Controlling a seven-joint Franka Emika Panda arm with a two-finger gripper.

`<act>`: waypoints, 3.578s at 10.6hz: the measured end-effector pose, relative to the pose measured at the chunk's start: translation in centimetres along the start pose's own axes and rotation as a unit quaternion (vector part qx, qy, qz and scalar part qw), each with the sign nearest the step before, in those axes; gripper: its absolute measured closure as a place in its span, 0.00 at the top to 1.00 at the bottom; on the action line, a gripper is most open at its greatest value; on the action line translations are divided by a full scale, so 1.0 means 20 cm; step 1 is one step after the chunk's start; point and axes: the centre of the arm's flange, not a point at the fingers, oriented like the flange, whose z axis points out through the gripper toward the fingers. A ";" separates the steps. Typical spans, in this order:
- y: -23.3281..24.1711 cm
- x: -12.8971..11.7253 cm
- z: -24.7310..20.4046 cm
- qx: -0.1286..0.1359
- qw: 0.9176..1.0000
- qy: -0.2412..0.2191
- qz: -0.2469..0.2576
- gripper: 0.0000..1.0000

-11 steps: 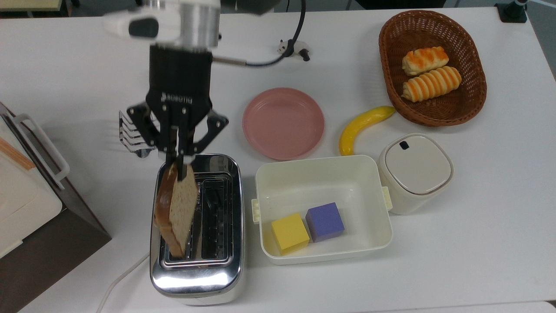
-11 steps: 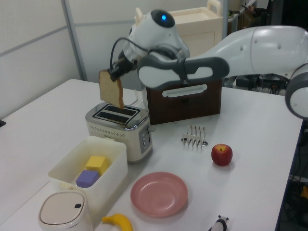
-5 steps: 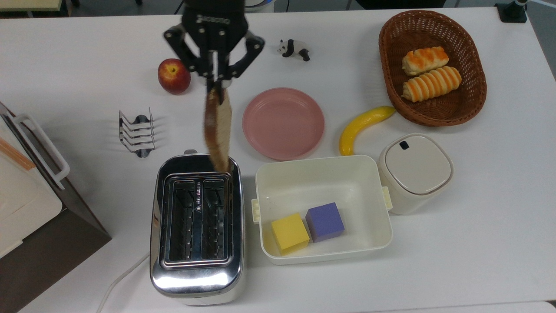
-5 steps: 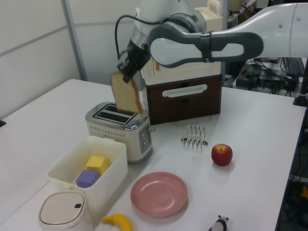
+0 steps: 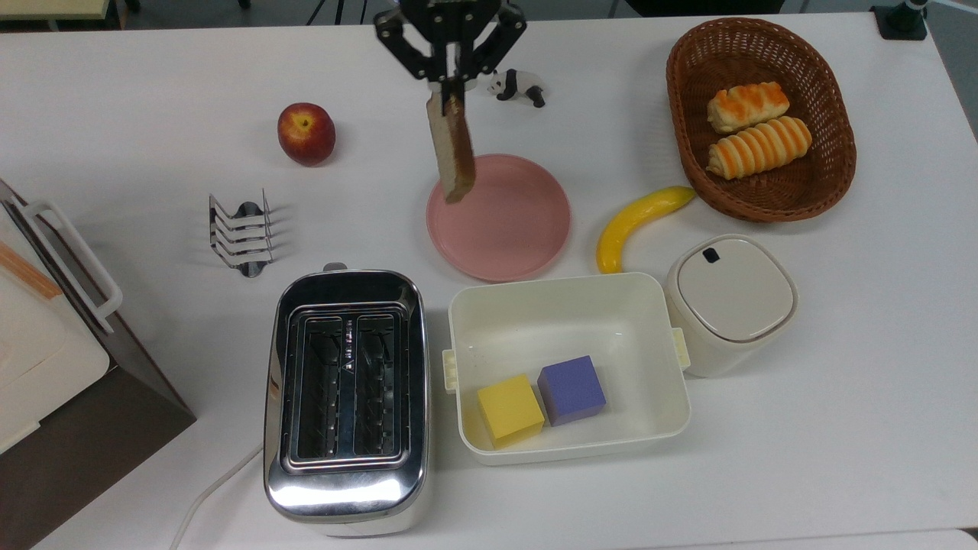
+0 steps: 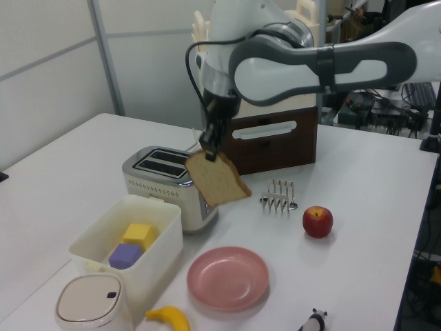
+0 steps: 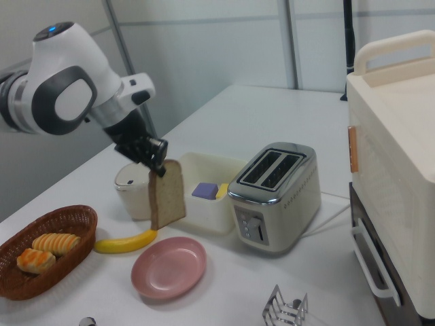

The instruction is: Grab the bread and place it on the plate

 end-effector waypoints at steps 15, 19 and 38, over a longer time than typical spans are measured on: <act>-0.52 -0.02 0.77 -0.115 0.988 -0.057 -0.088 0.14; -0.50 -0.02 0.77 -0.117 0.989 -0.056 -0.074 0.75; 0.28 -0.27 -0.07 -0.013 0.973 -0.155 0.169 1.00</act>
